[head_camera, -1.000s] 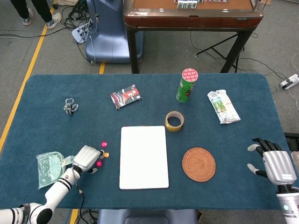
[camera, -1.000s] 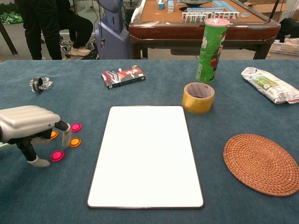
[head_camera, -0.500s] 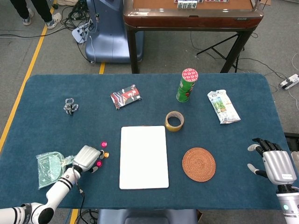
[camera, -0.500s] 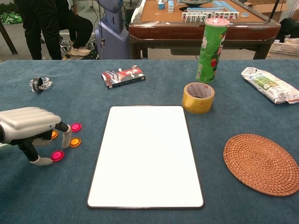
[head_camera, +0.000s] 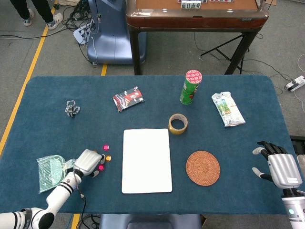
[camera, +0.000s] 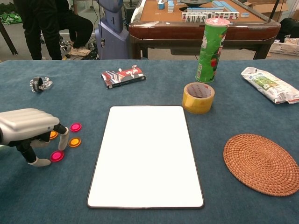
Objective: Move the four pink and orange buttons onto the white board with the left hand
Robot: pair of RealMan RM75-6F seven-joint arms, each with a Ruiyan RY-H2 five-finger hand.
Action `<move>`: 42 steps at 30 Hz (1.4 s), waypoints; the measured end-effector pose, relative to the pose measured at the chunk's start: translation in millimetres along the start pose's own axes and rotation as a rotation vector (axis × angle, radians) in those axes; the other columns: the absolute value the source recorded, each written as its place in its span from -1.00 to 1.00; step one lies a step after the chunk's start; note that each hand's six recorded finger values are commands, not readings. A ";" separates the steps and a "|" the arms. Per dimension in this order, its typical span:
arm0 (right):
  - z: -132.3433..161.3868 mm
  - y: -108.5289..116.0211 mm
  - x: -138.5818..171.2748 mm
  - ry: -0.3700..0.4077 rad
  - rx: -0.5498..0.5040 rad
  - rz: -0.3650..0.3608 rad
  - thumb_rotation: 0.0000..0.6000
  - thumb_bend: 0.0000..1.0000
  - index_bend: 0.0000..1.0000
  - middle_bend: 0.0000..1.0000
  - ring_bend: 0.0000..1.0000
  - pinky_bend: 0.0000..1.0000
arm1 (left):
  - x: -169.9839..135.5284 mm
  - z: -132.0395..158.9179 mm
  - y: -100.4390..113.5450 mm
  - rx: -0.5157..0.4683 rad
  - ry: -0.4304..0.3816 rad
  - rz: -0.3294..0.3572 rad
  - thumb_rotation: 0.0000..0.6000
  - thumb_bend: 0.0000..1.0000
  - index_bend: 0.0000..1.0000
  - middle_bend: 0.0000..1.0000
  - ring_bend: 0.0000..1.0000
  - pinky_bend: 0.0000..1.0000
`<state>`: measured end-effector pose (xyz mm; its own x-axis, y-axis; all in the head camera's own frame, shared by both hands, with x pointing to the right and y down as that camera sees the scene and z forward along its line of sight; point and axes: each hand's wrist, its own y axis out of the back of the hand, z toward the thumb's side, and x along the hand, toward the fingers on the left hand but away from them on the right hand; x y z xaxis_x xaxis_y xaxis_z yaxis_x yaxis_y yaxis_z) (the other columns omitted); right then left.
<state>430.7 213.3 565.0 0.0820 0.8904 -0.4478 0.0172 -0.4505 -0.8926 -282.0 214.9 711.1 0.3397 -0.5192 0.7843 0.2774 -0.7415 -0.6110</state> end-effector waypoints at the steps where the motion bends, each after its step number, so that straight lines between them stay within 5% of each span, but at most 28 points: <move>1: -0.1 0.0 0.0 0.000 0.000 0.000 1.00 -0.98 -0.19 -0.48 -0.51 -0.36 | 0.1 0.0 0.1 0.000 0.000 0.000 1.00 -0.45 0.12 1.00 1.00 1.00; 29: -1.3 2.1 0.4 -0.004 -0.006 -0.005 1.00 -0.98 -0.19 -0.48 -0.51 -0.36 | 5.2 4.7 -0.1 -0.001 0.004 0.001 1.00 -0.28 0.24 1.00 1.00 1.00; 42: -1.9 4.1 1.4 -0.003 -0.012 -0.010 1.00 -0.98 -0.19 -0.48 -0.51 -0.36 | -0.7 33.8 29.2 0.004 -0.067 0.060 1.00 -0.28 0.25 1.00 1.00 1.00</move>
<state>432.7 212.6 560.7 0.0787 0.8951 -0.4388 0.0296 -0.4421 -0.8965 -243.8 208.0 689.1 0.4152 -0.5329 0.7373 0.2581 -0.7082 -0.6572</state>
